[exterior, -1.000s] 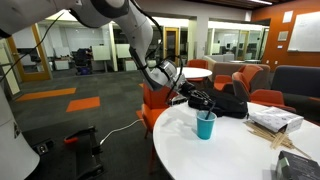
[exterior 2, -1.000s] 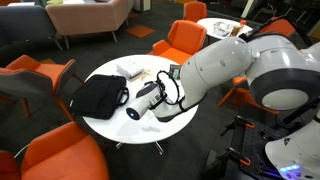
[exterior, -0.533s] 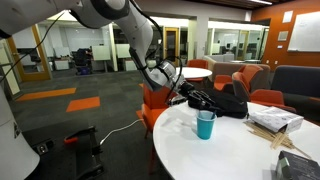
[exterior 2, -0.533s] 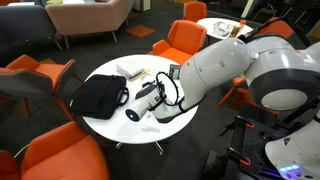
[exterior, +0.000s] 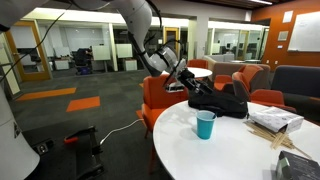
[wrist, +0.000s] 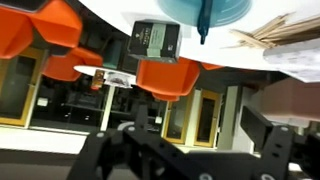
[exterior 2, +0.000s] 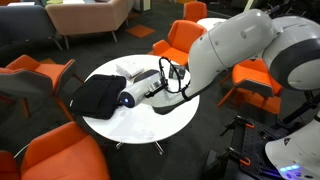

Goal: Pick up the pen from the table and put it in the light blue cup.

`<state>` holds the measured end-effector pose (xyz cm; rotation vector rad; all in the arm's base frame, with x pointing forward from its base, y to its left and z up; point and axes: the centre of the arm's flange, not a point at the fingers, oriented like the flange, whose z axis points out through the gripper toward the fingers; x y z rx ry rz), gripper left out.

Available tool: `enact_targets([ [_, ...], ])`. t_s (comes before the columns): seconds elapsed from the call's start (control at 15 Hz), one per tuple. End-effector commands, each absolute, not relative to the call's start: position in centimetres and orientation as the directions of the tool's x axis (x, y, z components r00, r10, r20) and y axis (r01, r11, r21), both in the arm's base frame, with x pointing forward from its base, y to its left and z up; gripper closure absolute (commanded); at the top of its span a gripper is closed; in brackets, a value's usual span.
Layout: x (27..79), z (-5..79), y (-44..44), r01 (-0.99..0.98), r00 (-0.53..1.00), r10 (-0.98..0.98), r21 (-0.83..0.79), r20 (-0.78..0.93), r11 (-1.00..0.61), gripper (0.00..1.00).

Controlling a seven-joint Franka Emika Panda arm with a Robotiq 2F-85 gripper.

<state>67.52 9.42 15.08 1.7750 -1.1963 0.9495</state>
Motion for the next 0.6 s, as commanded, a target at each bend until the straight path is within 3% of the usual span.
enact_targets([
  [0.0, 65.7, 19.8, 7.3, -0.903, 0.404, -0.456, 0.267, 0.793, -0.336, 0.0],
  [0.53, 64.0, 28.0, 0.3, -0.746, 0.602, -0.48, 0.235, 0.639, -0.623, 0.0],
])
